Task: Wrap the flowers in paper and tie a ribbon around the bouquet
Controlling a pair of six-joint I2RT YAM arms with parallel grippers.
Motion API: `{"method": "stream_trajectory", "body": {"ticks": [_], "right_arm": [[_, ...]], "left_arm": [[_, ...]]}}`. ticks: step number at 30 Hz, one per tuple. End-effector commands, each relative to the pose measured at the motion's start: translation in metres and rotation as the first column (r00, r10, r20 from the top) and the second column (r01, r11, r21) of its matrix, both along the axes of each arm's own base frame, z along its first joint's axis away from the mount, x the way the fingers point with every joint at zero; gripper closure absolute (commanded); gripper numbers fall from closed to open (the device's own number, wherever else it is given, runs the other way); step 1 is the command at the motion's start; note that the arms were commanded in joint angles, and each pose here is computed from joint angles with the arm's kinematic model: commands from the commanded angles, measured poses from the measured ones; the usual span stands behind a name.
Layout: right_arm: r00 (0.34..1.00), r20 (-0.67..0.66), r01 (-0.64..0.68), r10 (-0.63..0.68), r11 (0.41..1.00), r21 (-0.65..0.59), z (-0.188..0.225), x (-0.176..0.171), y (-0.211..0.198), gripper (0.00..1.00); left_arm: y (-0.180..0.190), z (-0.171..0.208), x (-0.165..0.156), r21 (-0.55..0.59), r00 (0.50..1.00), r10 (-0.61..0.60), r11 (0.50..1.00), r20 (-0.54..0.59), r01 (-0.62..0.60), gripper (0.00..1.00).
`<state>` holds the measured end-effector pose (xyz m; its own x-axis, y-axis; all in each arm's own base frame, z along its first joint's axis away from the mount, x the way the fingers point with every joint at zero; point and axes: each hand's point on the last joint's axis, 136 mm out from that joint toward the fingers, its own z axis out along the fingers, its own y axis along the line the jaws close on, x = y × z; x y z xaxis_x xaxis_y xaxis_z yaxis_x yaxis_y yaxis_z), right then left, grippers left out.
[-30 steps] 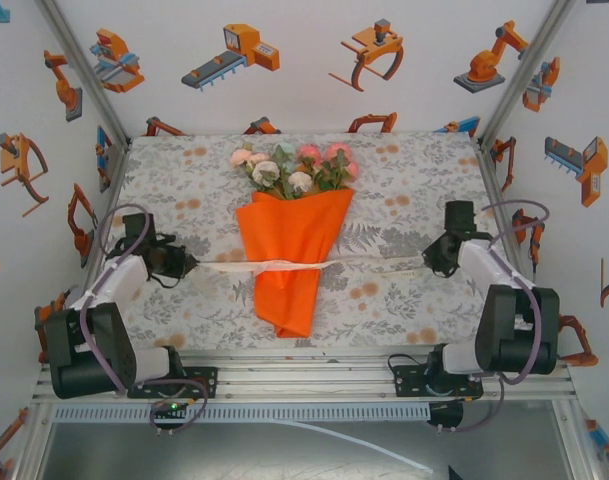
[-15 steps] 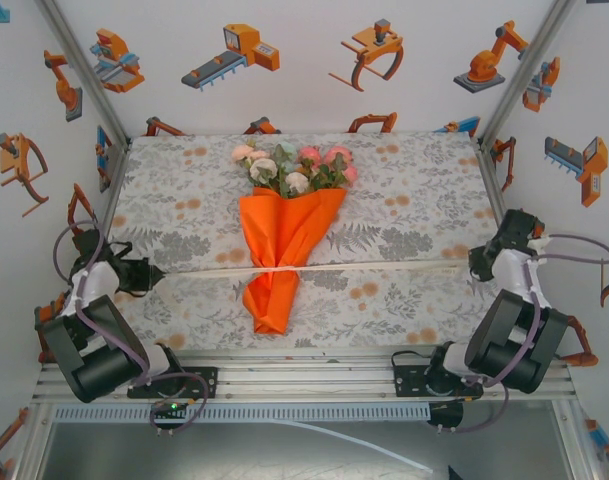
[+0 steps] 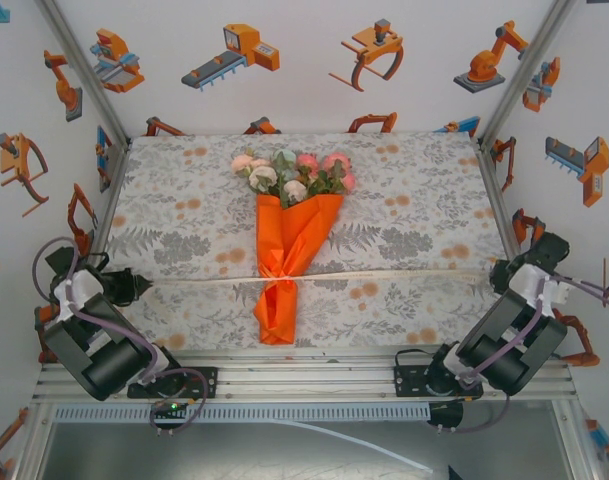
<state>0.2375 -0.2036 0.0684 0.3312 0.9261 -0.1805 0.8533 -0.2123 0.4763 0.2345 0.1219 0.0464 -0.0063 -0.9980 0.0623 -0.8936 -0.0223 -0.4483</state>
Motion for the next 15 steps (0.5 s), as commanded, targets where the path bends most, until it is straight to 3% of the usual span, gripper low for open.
{"method": "stream_trajectory", "body": {"ticks": [1,5,6,9,11,13,15], "right_arm": [[0.989,0.078,0.134,-0.125,0.983,-0.125,0.030,-0.004,-0.038,1.00],[0.968,0.218,-0.094,0.121,0.987,-0.131,0.040,0.044,-0.015,1.00],[0.951,0.247,-0.161,0.188,0.979,-0.128,0.041,0.053,-0.001,0.97],[0.921,0.269,-0.251,0.281,0.957,-0.144,0.043,0.051,0.028,0.58],[0.907,0.274,-0.279,0.320,0.944,-0.177,0.050,0.042,0.040,0.47],[0.872,0.287,-0.337,0.397,0.911,-0.238,0.066,0.040,0.054,0.43],[0.812,0.278,-0.427,0.513,0.847,-0.316,0.086,0.043,0.076,0.41]], "left_arm": [[0.024,0.014,0.007,0.088,0.999,0.009,0.996,0.045,-0.013,1.00],[-0.005,0.032,0.040,0.113,0.967,-0.167,0.983,0.193,0.147,1.00],[-0.016,0.040,0.047,0.150,0.950,-0.239,0.966,0.201,0.211,0.91],[-0.031,0.060,0.047,0.263,0.918,-0.356,0.916,0.177,0.304,0.53],[-0.030,0.077,0.044,0.349,0.905,-0.392,0.881,0.166,0.318,0.41],[-0.037,0.100,0.047,0.441,0.859,-0.476,0.823,0.189,0.359,0.36],[-0.063,0.128,0.058,0.556,0.746,-0.637,0.698,0.194,0.451,0.35]]}}
